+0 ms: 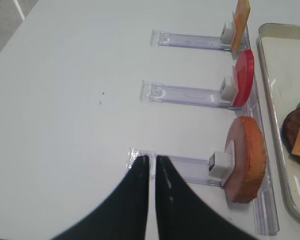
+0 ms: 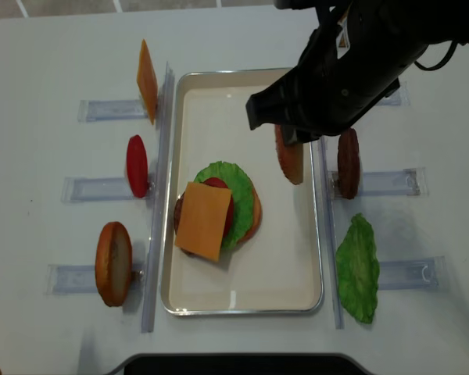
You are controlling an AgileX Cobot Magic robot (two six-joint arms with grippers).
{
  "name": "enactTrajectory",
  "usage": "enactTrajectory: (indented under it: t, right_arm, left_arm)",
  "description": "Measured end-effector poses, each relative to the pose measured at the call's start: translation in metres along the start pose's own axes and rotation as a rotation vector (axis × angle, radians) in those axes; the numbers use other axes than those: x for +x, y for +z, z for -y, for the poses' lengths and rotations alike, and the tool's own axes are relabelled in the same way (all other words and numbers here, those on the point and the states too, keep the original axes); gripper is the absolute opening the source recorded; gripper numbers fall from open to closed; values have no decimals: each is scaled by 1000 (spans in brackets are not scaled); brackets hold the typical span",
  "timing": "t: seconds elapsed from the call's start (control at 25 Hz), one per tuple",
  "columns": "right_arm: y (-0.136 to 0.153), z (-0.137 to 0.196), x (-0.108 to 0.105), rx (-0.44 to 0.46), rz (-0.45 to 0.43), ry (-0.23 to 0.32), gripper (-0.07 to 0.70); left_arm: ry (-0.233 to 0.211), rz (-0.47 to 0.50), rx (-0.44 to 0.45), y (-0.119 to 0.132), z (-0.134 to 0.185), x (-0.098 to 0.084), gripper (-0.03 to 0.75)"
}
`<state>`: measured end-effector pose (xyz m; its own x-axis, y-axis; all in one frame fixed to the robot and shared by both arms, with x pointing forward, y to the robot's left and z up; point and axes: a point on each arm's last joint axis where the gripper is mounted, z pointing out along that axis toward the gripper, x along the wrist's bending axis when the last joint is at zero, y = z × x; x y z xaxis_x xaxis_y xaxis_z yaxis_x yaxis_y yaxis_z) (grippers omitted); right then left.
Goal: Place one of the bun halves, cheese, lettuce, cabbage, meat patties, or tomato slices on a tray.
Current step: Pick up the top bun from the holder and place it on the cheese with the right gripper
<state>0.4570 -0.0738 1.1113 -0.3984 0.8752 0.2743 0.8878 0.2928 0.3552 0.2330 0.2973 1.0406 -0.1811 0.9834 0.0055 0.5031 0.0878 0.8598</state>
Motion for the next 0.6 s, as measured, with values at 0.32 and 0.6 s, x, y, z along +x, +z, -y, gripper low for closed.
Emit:
enactTrajectory:
  t: [0.32, 0.6]
  right_arm:
    - [9, -1, 45, -82, -270, -61, 118]
    - [30, 5, 56, -128, -432, -72, 118]
  left_arm:
    - [0, 0, 0, 0, 0, 0, 30]
    - [0, 0, 0, 0, 0, 0, 30]
